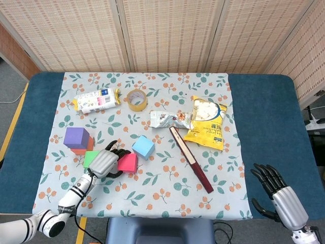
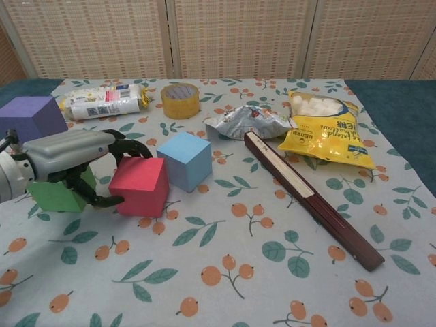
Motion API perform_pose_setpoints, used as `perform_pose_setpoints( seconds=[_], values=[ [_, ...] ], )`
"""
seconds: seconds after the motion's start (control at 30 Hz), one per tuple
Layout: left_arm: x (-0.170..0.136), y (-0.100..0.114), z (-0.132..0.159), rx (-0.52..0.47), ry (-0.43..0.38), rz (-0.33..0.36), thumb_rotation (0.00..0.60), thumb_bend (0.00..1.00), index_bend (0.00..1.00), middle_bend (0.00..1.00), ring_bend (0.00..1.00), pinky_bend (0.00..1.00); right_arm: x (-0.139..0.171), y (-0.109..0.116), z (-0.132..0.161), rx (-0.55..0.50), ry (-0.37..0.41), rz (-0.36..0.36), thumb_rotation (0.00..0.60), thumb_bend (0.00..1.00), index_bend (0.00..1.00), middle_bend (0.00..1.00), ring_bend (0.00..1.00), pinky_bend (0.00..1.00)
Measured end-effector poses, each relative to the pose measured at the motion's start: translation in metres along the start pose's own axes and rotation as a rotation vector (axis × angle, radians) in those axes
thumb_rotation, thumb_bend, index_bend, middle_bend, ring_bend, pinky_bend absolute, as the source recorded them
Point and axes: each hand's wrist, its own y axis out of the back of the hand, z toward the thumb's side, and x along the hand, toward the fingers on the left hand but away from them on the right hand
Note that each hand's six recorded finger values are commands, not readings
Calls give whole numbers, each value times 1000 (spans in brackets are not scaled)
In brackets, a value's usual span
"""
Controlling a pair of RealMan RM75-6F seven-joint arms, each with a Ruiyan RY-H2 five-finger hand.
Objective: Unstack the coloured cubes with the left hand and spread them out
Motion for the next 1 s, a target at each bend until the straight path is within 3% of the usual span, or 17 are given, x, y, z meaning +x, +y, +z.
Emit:
perform_pose_setpoints(
  seconds=[0.37,0.5,0.57,0.63,0.73,0.8,1.0],
  values=[
    [-38,25,21,-16,-79,79,600,319,487,558,391,71,2,-2,3,0,9,5,600,298,0,0,0,0],
    [-68,12,41,-35,-144,41,600,317,463,538,387,67,2,-5,4,0,13,18,600,299,0,0,0,0],
    [-84,0,50,-52,-167,18,600,317,411,478,339,53,2,-7,5,-2,18,24,600,299,0,0,0,0],
    [-90,-9,56,-68,-171,6,600,315,232,295,178,16,3,-8,7,-3,25,31,600,298,0,0,0,0],
    [-88,-24,62,-69,-162,-13,600,324,18,61,16,0,4,-9,8,-5,32,36,600,298,0,0,0,0],
    [-87,-31,59,-56,-140,-31,600,330,0,4,0,0,4,-8,10,-9,39,33,600,298,0,0,0,0],
    [-88,-27,54,-86,-122,-13,600,342,0,0,0,0,4,-9,11,-11,50,25,600,298,0,0,0,0]
  ],
)
